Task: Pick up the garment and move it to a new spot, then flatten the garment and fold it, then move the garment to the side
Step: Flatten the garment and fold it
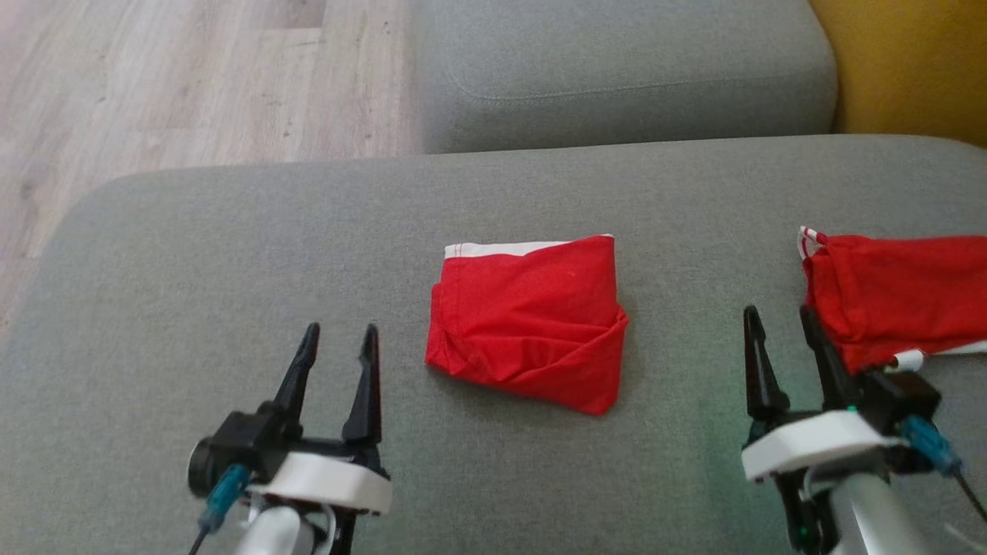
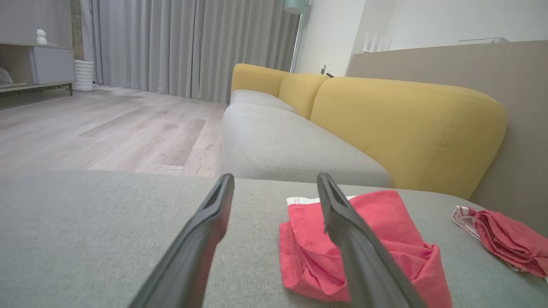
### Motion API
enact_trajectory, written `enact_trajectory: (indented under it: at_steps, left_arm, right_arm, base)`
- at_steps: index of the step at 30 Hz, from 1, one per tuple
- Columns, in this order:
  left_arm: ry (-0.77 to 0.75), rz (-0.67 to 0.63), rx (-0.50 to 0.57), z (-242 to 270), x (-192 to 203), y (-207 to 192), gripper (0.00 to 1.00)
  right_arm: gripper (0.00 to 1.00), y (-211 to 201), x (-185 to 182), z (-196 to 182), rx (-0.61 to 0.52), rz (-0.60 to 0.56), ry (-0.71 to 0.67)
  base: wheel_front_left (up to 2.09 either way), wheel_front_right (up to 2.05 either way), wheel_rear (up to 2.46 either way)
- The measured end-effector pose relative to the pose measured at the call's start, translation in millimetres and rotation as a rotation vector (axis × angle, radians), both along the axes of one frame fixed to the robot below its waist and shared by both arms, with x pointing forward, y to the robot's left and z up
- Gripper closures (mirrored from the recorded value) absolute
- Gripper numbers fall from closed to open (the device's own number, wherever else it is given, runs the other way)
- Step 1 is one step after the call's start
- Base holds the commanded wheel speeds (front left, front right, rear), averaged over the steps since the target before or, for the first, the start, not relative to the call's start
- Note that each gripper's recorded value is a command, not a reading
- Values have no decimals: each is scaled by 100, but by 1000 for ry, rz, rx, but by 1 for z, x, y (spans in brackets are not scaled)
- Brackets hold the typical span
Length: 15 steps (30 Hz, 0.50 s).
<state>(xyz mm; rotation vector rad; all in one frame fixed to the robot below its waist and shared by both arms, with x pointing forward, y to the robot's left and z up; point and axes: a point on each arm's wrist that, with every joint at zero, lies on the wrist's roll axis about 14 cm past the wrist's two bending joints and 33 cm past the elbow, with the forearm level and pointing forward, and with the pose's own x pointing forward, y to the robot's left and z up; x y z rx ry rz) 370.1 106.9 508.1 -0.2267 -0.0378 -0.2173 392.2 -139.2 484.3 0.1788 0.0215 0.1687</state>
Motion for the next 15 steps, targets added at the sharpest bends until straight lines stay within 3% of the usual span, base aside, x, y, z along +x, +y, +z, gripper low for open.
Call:
enact_trajectory:
  at_steps: [9, 10, 15]
  left_arm:
    - [42, 13, 4, -17, -5, 7, 0]
    - [47, 13, 4, -19, -4, 8, 0]
    - [74, 34, 9, -28, -2, 15, 0]
  right_arm:
    - [0, 13, -6, -2, 31, 28, -3]
    - [100, 18, -4, -3, 31, 42, -2]
    - [100, 52, 21, 2, 17, 141, -16]
  base:
    - [0, 0, 0]
    - [0, 0, 0]
    - [0, 0, 0]
